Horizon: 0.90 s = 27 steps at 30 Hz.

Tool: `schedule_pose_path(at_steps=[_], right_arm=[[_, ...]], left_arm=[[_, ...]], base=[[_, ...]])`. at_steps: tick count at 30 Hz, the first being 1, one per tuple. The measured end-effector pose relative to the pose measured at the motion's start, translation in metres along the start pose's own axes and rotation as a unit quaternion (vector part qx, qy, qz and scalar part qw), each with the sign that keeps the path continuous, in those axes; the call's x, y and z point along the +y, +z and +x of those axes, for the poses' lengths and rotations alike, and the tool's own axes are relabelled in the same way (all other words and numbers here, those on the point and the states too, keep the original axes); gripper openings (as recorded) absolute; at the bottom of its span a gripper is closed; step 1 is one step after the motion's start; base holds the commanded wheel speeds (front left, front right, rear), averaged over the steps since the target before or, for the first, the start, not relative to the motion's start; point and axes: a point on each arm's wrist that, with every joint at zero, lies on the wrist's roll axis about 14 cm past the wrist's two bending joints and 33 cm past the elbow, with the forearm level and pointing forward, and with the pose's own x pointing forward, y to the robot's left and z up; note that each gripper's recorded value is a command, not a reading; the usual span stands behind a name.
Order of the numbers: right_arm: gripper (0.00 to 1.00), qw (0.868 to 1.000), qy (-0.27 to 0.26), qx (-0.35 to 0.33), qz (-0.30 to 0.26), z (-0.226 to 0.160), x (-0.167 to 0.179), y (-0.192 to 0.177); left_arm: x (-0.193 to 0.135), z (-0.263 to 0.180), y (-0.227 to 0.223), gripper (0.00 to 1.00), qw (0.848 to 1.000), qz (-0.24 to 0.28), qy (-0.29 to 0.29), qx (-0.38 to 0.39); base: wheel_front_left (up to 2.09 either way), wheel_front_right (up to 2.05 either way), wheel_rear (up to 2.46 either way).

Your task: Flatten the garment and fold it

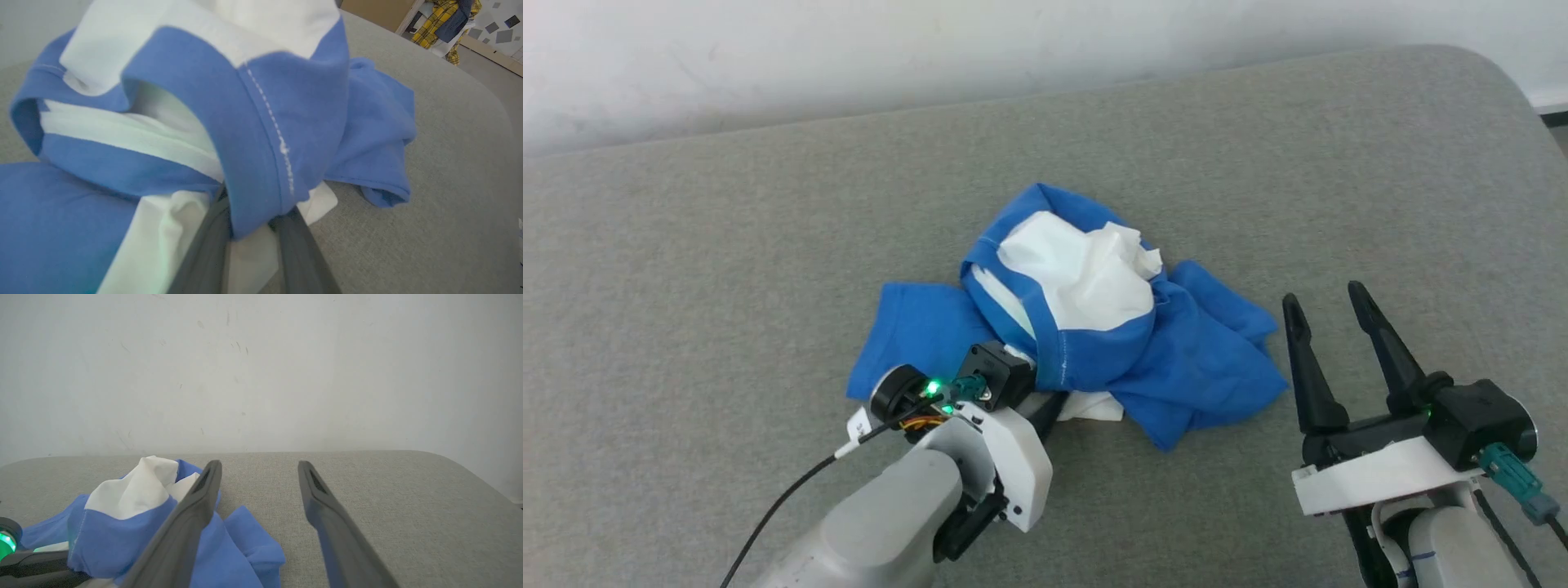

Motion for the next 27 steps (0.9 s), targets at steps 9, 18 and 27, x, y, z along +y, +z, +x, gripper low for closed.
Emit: schedule_pose_path(at_steps=[9,18,27], right_arm=[[1.0,1.0,0.029,0.001,-0.006,-0.003,0.019,0.0],[1.0,0.998,0.058,-0.004,-0.008,-0.012,0.038,0.004],[1.0,0.996,0.088,0.0,-0.008,-0.018,0.058,0.002]], left_arm=[[0.03,-0.028,0.05,1.0,0.993,0.0,0.075,-0.096],[0.086,-0.128,0.131,1.0,0.943,0.022,0.221,-0.247],[0.105,-0.236,0.088,1.0,0.884,-0.009,0.376,-0.276]], base=[[0.0,0.0,0.0],[0.0,0.0,0.0],[0.0,0.0,0.0]])
